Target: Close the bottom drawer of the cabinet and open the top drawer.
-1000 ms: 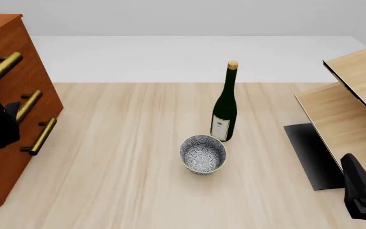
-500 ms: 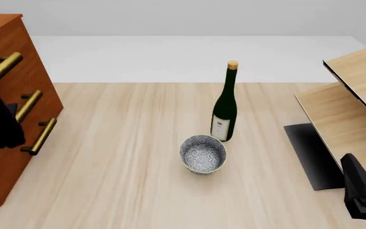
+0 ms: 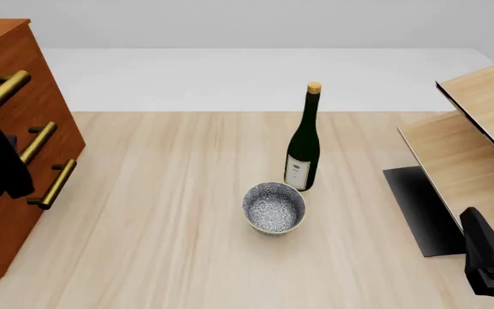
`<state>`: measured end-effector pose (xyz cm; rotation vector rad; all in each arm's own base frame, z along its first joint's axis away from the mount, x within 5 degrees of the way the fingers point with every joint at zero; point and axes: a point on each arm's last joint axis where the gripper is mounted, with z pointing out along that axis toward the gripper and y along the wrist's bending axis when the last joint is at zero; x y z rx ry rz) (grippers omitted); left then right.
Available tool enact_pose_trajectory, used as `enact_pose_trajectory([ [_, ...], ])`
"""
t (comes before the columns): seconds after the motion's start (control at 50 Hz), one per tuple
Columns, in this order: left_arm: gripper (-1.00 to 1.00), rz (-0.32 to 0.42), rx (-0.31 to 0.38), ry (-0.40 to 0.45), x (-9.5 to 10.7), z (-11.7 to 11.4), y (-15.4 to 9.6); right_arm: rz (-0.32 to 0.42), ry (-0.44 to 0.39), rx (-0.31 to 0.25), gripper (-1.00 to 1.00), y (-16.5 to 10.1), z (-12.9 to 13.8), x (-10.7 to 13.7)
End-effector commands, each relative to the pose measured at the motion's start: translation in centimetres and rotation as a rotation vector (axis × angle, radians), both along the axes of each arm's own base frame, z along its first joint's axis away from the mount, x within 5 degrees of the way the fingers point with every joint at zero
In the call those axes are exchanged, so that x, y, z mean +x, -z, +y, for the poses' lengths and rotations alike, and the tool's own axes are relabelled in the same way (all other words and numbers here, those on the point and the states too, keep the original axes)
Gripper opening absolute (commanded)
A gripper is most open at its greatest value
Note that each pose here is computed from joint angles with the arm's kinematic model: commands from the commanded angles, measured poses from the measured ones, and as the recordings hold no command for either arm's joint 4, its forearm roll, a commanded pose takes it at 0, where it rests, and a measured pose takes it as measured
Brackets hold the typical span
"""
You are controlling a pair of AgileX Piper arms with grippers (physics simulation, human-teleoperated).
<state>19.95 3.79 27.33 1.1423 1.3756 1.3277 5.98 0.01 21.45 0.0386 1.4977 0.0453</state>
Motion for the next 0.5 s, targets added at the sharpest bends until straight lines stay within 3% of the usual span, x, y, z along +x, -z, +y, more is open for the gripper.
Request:
enact_pose_trajectory([
  [0.02, 1.00, -0.026, 0.029, -0.023, 0.19, 0.53, -0.19, 0.000, 0.001, -0.001, 1.00, 0.01, 0.00, -0.01],
  [0.5, 1.00, -0.026, 0.000, -0.048, 0.96, 1.23, -0.67, -0.001, 0.001, -0.004, 1.00, -0.01, 0.00, 0.00],
])
